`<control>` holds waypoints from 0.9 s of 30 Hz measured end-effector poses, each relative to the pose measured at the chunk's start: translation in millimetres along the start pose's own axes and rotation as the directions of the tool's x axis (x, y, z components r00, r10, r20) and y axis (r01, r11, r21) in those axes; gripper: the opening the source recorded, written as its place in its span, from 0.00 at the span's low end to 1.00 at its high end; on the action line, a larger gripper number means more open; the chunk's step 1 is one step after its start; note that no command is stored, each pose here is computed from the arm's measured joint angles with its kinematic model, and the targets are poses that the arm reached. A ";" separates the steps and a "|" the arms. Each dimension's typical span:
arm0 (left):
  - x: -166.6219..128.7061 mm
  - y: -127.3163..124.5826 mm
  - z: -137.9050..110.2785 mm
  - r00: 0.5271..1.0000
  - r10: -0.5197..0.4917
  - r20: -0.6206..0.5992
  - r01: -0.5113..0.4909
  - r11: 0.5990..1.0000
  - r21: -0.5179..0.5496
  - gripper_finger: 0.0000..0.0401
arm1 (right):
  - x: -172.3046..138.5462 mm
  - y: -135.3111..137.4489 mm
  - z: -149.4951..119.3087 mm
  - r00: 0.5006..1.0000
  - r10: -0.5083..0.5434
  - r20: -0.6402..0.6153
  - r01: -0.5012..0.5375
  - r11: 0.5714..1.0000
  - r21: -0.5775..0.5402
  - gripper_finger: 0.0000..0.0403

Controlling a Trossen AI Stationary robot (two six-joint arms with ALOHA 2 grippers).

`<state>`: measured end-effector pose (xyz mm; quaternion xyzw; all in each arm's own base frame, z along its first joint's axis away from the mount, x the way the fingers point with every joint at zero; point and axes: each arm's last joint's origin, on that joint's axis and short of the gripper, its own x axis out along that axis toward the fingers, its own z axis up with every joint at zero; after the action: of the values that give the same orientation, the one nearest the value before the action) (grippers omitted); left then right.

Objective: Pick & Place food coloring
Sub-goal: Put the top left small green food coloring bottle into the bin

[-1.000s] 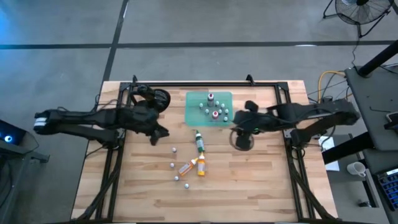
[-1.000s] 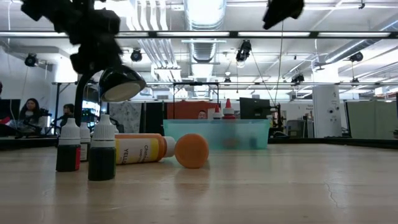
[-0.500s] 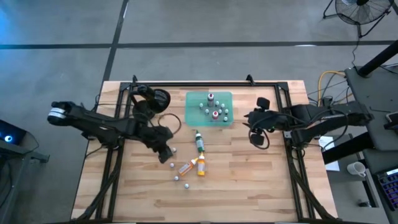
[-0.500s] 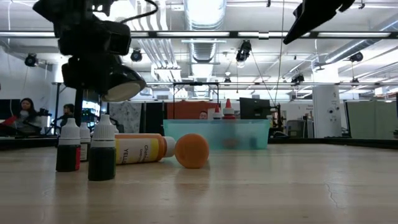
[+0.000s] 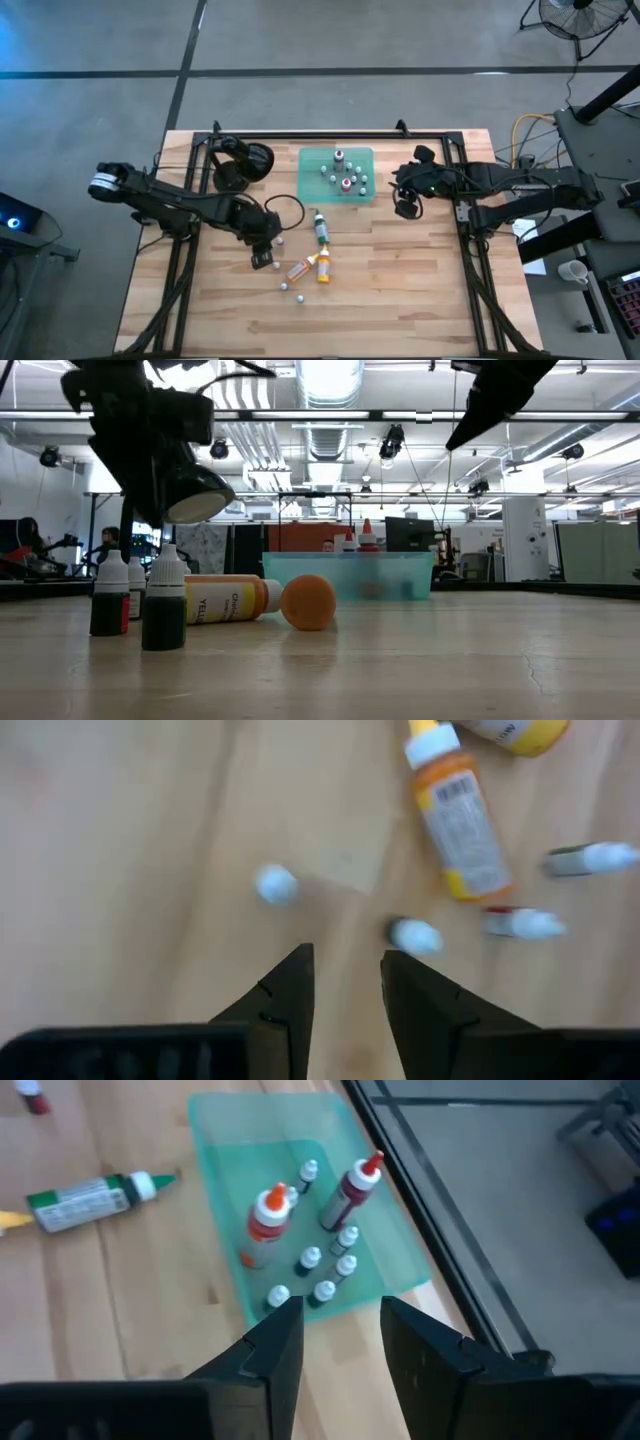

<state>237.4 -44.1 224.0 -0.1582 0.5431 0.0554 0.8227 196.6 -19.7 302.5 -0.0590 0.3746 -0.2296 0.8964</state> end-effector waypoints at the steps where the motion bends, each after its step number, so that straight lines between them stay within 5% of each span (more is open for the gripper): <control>1: -0.2 0.1 0.9 1.000 0.010 0.016 -0.011 0.998 0.066 0.23 | 0.9 -1.8 0.2 1.000 -0.007 -0.004 0.007 1.000 0.006 0.31; 5: 5.3 0.0 0.9 1.000 -0.026 0.006 0.023 0.967 0.255 0.22 | 0.7 -9.1 2.7 1.000 -0.030 0.000 0.030 0.999 0.031 0.31; 11: 17.3 0.4 3.5 1.000 0.020 -0.002 -0.018 0.931 0.365 0.22 | 1.1 -11.7 3.1 0.999 -0.037 -0.002 0.037 0.997 0.067 0.31; 27: 38.6 4.1 11.9 0.995 0.087 0.050 -0.100 0.918 0.383 0.22 | 1.1 -11.5 2.9 0.999 -0.036 -0.004 0.036 0.997 0.075 0.31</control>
<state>262.4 -39.6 192.4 0.0335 0.5370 -0.0106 0.8428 195.1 -30.6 307.1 -0.0319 0.3658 -0.2598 0.8931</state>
